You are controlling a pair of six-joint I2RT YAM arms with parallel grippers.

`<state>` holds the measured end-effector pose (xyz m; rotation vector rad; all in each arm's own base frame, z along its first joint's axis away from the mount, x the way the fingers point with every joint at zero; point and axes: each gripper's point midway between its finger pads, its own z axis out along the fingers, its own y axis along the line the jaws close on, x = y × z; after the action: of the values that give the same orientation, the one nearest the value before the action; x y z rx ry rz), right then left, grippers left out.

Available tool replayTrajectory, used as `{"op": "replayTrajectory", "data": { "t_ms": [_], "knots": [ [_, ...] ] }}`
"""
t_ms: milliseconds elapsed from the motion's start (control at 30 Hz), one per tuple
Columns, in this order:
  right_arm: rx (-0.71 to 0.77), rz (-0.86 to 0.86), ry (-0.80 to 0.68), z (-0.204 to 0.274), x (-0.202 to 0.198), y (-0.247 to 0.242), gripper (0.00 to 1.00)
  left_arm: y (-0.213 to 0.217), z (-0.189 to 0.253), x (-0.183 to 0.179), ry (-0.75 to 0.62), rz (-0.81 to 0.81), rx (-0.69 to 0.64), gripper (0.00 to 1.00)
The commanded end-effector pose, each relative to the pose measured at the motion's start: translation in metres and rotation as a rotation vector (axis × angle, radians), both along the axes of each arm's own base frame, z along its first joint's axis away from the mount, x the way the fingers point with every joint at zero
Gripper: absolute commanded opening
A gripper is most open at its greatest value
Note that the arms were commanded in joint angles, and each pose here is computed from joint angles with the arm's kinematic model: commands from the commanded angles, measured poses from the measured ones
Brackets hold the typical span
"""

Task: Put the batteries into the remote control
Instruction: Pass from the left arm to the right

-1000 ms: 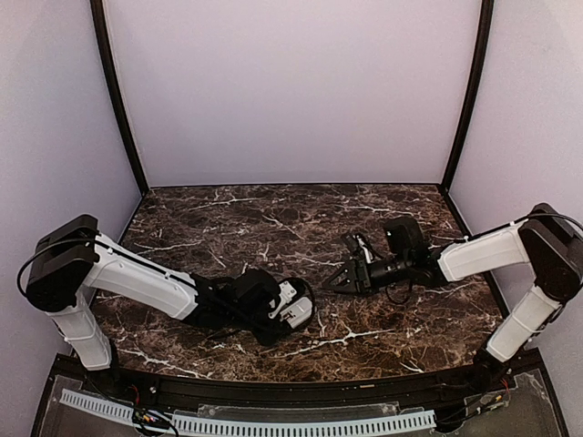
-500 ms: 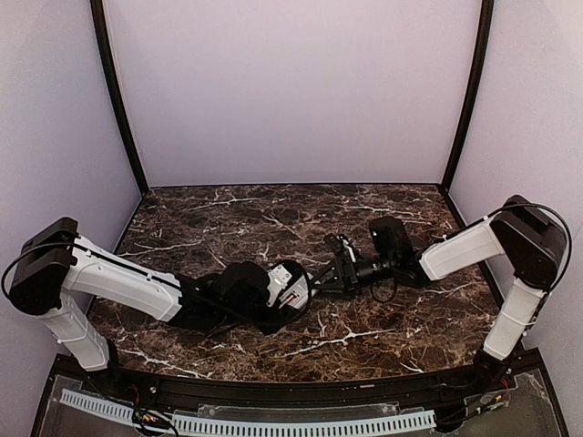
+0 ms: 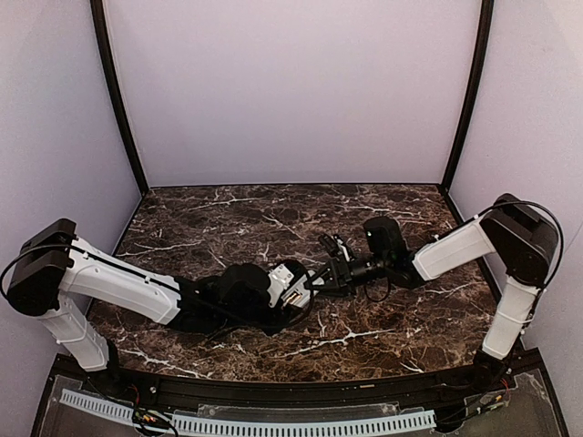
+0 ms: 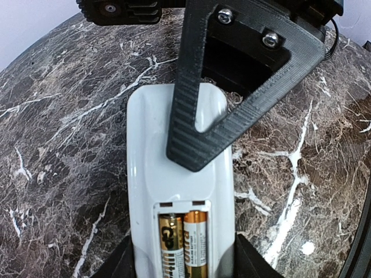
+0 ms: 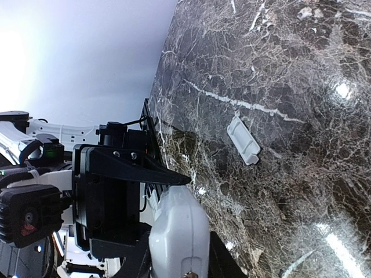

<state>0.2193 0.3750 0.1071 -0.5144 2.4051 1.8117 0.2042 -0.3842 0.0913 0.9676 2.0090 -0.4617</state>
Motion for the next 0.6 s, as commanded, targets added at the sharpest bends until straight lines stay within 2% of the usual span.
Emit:
{"op": "replayTrajectory", "data": {
  "t_ms": [0, 33, 167, 200, 267, 400, 567],
  "knots": [
    [0.037, 0.030, -0.023, 0.008, -0.003, 0.008, 0.23, -0.002, 0.023, 0.001, -0.045, 0.005, -0.049, 0.34],
    [0.040, 0.033, -0.023, 0.009, -0.003, 0.008, 0.19, -0.001, 0.023, 0.001, -0.041, 0.005, -0.051, 0.36],
    [0.048, 0.049, -0.038, 0.012, -0.006, 0.006, 0.01, 0.001, 0.028, -0.004, -0.013, -0.007, -0.072, 0.58],
    [0.049, 0.054, -0.047, 0.013, -0.006, 0.006, 0.00, 0.001, 0.034, -0.007, -0.003, -0.022, -0.095, 0.65],
    [0.048, 0.066, -0.071, 0.014, -0.008, 0.004, 0.00, 0.005, 0.039, -0.012, 0.023, -0.042, -0.131, 0.71],
    [0.052, 0.088, -0.142, 0.023, -0.011, 0.000, 0.00, 0.013, 0.050, -0.022, 0.076, -0.098, -0.207, 0.77],
    [0.054, 0.108, -0.226, 0.035, -0.014, -0.003, 0.00, 0.018, 0.049, -0.019, 0.197, -0.104, -0.251, 0.77]
  ]
}}
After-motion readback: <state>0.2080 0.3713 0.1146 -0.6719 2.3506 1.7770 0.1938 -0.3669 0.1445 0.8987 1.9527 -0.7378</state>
